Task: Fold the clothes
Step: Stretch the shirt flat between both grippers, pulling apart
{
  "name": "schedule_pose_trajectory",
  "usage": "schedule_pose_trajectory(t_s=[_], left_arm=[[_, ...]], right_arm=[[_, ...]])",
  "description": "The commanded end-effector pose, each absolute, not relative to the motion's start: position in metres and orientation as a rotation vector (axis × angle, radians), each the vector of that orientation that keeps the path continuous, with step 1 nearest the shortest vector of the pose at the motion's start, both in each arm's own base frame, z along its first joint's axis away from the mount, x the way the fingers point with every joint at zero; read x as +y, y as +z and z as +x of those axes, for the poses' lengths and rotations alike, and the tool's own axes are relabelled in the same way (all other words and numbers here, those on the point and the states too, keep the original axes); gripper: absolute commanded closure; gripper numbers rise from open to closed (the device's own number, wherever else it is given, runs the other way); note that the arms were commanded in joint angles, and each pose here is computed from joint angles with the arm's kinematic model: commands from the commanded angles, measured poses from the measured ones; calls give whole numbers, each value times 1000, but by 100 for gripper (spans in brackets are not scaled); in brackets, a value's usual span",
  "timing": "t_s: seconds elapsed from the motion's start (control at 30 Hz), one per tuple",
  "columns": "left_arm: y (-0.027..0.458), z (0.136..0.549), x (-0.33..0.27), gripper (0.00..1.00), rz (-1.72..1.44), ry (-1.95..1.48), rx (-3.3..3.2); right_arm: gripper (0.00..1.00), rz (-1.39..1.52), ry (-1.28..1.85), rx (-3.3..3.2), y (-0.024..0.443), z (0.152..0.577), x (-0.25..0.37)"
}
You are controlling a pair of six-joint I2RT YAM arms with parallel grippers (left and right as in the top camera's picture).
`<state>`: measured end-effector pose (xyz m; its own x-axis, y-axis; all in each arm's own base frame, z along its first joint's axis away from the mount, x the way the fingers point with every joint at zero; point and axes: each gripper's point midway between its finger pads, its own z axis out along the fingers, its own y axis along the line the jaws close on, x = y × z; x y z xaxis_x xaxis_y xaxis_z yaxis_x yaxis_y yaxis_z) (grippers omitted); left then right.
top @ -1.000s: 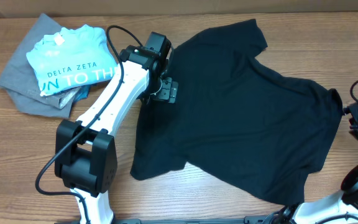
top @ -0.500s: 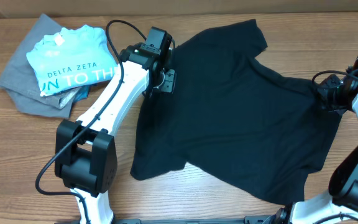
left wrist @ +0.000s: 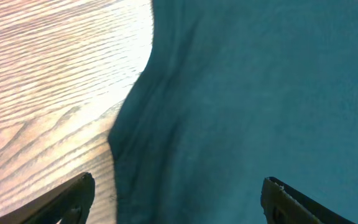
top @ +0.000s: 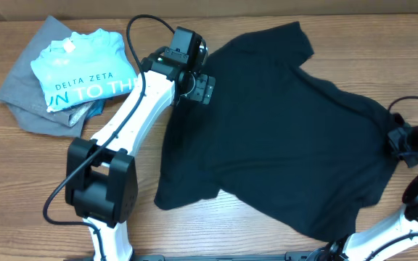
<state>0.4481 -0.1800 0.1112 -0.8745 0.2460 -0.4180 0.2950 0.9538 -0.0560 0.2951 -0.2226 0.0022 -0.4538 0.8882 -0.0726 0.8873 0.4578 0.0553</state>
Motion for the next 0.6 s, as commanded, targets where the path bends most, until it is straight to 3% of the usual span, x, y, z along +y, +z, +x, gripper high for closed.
schedule_pose_trajectory(t_s=[0.0, 0.13, 0.27, 0.4, 0.47, 0.57], left_arm=[[74, 454, -182, 13, 491, -140, 2727], [44, 458, -184, 16, 534, -127, 2753], [19, 456, -184, 20, 541, -118, 2795], [2, 454, -183, 33, 545, -110, 2824], [-5, 452, -180, 46, 545, -93, 2844], [-18, 448, -163, 89, 442, 1, 2907]], right_arm=[[89, 1664, 9, 2540, 23, 286, -236], [68, 1622, 98, 2502, 51, 297, -230], [64, 1479, 246, 2435, 98, 315, -217], [59, 1352, 330, 2349, 146, 322, -203], [58, 1313, 355, 2316, 164, 322, -196], [56, 1260, 392, 2278, 187, 321, -186]])
